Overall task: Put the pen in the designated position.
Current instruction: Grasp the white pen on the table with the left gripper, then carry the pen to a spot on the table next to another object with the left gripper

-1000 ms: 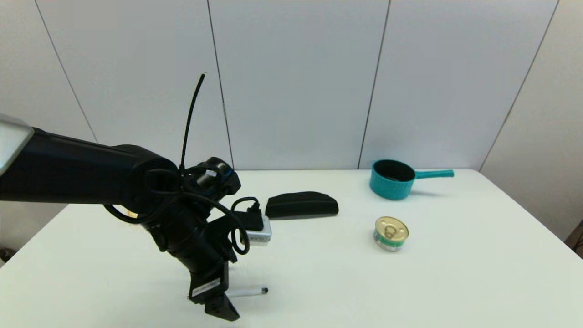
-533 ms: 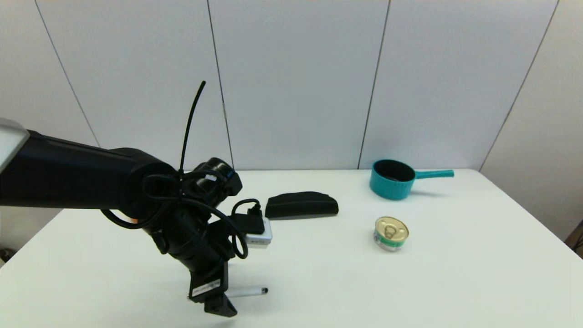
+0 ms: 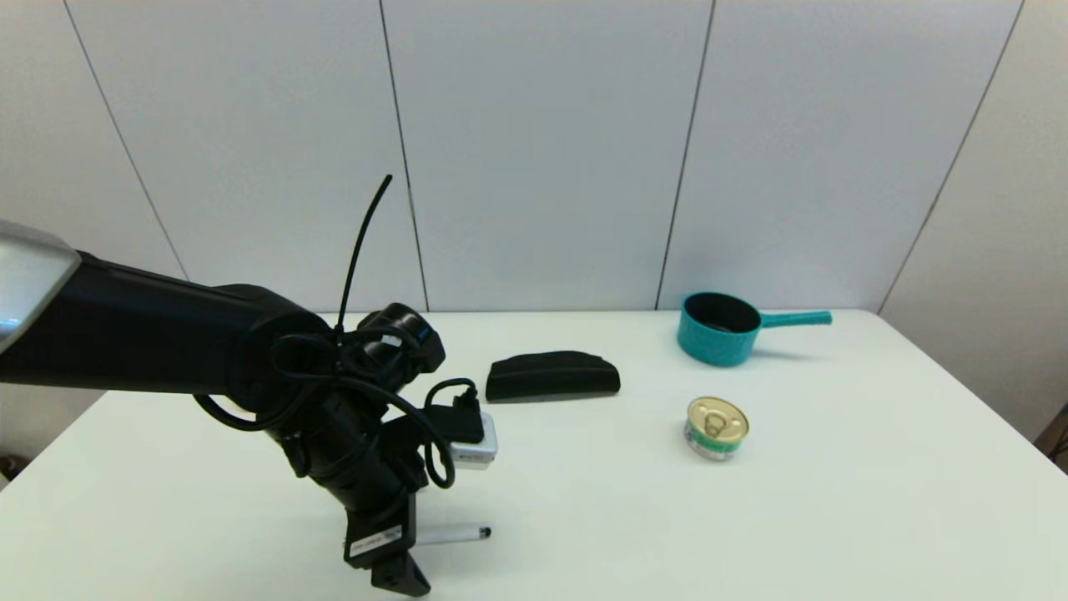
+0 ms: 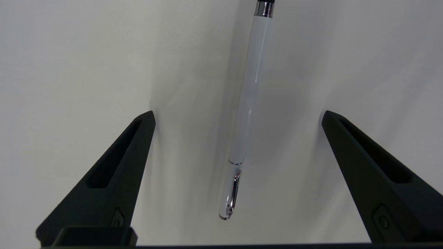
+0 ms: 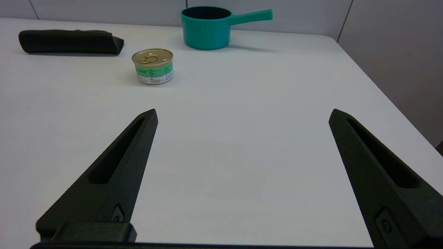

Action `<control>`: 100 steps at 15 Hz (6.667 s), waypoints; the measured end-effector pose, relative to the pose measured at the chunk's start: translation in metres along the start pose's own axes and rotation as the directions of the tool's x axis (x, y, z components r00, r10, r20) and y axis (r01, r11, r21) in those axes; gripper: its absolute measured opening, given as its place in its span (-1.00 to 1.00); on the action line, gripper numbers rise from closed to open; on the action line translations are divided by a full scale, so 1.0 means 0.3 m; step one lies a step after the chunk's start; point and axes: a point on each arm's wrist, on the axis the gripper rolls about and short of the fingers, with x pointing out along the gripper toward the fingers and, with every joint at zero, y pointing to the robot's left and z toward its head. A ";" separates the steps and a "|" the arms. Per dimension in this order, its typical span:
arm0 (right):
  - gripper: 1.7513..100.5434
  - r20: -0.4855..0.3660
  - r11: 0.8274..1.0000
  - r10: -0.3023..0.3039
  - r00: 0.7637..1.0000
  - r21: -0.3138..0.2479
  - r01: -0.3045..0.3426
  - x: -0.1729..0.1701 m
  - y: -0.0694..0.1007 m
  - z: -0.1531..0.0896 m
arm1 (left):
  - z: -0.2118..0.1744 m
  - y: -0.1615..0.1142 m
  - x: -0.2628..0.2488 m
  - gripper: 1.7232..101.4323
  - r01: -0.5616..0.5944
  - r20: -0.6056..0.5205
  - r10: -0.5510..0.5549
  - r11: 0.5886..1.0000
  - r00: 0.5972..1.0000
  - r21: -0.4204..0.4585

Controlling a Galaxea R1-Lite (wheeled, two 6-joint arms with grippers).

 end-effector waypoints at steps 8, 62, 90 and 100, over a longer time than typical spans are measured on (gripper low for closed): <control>0.95 0.000 1.000 0.000 1.000 0.000 0.000 0.000 0.000 0.000 | 0.003 0.008 0.019 0.93 0.012 -0.011 -0.012 1.000 1.000 -0.003; 0.95 0.000 1.000 0.000 1.000 0.000 0.000 0.000 0.000 0.000 | 0.629 -0.019 0.029 -0.93 0.205 0.312 0.222 0.404 0.924 -0.892; 0.95 0.000 1.000 0.000 1.000 0.000 0.000 0.000 0.000 0.000 | 0.669 0.081 0.229 -0.93 0.338 0.394 0.252 0.236 0.884 -0.911; 0.95 0.000 1.000 0.000 1.000 0.000 0.000 0.000 0.000 0.000 | 0.654 0.104 0.269 -0.93 0.335 0.383 0.227 0.222 0.895 -0.916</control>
